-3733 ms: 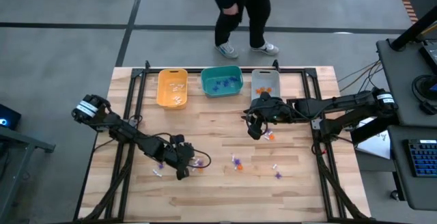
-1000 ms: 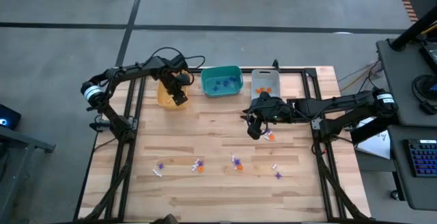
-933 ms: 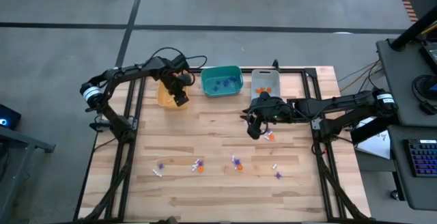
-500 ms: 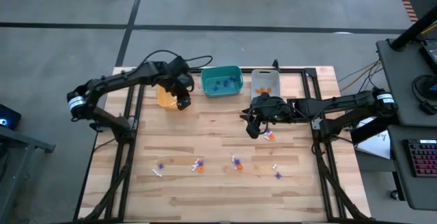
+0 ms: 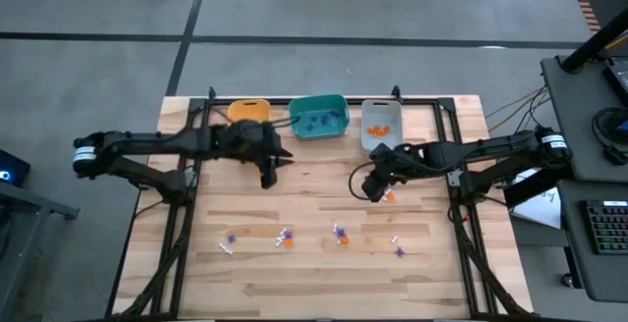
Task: Sort Halloween decoration
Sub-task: Put the violet spider toy into the green bin
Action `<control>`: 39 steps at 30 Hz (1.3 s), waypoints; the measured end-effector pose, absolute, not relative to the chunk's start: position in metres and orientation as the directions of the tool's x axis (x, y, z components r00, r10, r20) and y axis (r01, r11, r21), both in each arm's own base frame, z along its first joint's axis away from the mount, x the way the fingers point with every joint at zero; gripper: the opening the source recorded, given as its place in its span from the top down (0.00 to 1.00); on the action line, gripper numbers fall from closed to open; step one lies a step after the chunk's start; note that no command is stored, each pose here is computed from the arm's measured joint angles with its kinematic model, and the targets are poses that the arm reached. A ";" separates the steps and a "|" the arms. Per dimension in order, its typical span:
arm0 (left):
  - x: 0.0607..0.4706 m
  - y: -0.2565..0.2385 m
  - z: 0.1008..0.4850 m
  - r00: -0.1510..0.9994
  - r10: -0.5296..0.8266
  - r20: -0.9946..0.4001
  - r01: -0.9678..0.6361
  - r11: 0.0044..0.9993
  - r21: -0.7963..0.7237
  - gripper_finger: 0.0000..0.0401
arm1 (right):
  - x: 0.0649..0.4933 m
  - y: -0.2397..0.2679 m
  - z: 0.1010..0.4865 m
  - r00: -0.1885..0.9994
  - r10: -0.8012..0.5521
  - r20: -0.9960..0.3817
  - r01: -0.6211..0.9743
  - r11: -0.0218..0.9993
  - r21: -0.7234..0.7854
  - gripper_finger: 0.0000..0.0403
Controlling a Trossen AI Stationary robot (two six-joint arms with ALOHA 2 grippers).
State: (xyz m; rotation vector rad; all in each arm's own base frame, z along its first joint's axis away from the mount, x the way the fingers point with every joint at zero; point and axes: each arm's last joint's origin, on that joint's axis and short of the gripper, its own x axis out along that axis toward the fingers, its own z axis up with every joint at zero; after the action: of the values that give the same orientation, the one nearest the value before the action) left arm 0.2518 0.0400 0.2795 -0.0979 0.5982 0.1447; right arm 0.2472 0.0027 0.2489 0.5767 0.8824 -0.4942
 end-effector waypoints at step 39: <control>0.254 0.012 0.244 0.915 0.060 -0.399 -0.097 0.993 -0.074 0.83 | 0.271 -0.012 0.151 -0.066 -0.131 -0.989 0.707 0.693 -0.139 0.74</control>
State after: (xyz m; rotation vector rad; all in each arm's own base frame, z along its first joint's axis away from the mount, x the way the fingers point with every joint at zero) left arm 0.2541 0.0123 0.2442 -0.0926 0.4077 0.0808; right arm 0.2706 -0.0124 0.1512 0.5003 1.4888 -0.7367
